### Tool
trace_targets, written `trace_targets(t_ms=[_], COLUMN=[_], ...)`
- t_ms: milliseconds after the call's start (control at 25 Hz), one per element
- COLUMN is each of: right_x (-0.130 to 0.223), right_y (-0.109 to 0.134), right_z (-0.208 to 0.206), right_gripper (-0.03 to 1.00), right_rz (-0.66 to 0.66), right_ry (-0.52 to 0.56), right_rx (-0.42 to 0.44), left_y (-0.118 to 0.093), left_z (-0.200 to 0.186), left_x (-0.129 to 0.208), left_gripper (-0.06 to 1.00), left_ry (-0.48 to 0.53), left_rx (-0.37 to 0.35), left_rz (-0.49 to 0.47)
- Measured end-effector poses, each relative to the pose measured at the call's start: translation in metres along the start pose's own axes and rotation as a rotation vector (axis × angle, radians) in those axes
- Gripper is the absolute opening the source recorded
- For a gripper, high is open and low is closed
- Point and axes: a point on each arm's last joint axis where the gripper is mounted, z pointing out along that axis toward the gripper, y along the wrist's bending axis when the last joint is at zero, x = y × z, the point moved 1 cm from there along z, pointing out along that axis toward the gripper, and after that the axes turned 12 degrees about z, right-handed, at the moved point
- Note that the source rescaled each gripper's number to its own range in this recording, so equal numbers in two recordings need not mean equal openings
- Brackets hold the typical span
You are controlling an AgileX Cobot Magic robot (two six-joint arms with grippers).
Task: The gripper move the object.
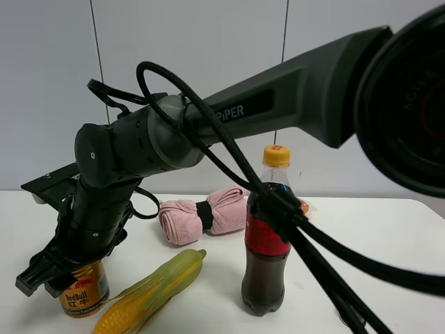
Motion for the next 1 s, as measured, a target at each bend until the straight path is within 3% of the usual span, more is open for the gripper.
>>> trace_targets(t_ms=[80, 120, 200, 400, 520, 760, 1000], right_x=[-0.005, -0.007, -0.011, -0.025, -0.041, -0.081, -0.090], right_y=[0.000, 0.000, 0.000, 0.001, 0.003, 0.008, 0.004], right_z=[-0.004, -0.006, -0.013, -0.036, -0.073, -0.201, -0.311], right_gripper=[0.64, 0.78, 0.92, 0.99, 0.99, 0.99, 0.99], right_rz=[-0.001, -0.002, -0.001, -0.004, -0.016, -0.053, -0.081], right_ry=[-0.027, -0.036, -0.056, -0.103, -0.152, -0.395, -0.593], right_rx=[0.003, 0.003, 0.005, 0.007, 0.011, 0.046, 0.165], left_y=[0.000, 0.000, 0.000, 0.000, 0.000, 0.000, 0.000], left_z=[0.000, 0.000, 0.000, 0.000, 0.000, 0.000, 0.000], left_x=[0.000, 0.000, 0.000, 0.000, 0.000, 0.000, 0.000], left_gripper=[1.00, 1.00, 1.00, 1.00, 1.00, 1.00, 1.00], left_ry=[0.000, 0.000, 0.000, 0.000, 0.000, 0.000, 0.000], left_rx=[0.000, 0.000, 0.000, 0.000, 0.000, 0.000, 0.000], left_rz=[0.000, 0.000, 0.000, 0.000, 0.000, 0.000, 0.000])
